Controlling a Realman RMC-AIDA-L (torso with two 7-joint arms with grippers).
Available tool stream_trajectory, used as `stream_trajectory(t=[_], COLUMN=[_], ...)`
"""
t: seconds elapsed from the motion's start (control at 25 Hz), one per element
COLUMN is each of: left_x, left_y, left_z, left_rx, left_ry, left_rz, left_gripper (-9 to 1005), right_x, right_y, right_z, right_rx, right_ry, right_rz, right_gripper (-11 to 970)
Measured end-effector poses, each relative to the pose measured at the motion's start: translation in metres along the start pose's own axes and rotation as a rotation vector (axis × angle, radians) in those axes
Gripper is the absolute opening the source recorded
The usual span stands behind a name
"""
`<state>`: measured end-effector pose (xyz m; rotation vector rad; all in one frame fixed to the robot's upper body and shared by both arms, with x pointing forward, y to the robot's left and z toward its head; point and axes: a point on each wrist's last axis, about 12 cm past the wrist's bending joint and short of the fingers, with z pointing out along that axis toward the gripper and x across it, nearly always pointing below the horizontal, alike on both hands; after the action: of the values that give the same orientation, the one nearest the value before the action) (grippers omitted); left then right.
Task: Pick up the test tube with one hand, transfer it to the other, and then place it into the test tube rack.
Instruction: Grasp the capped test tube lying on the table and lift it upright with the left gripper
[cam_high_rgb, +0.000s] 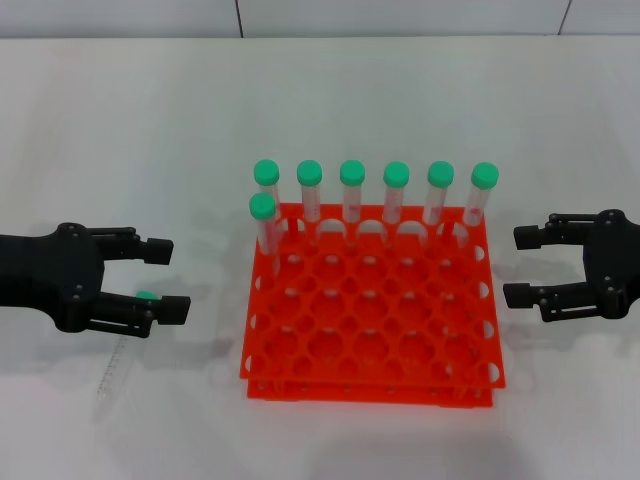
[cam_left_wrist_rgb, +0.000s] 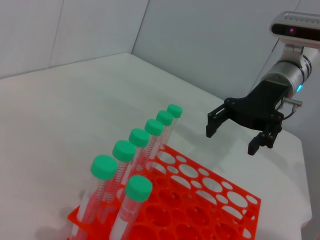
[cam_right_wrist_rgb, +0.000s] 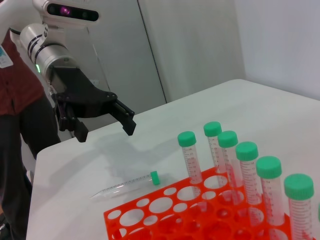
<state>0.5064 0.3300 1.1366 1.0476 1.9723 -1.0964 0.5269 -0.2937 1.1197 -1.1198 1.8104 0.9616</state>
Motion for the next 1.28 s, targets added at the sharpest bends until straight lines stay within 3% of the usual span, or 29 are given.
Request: stream_trajectory(t=[0.92,1.28], left_x=[0.002,0.001], left_y=[-0.001,0.001], left_z=[0.0,-0.026], left_rx=[-0.004,-0.072], left_ry=[-0.018,0.027], left_rz=[0.013,-0.099], left_gripper=[889,890], right_x=[-0.003,-0.004], right_y=[0.0,-0.001], right_z=[0.005,0.005], right_rx=[-0.006,0.009], right_ry=[-0.013,-0.025], right_rz=[-0.007,-0.01], right_gripper=[797,798])
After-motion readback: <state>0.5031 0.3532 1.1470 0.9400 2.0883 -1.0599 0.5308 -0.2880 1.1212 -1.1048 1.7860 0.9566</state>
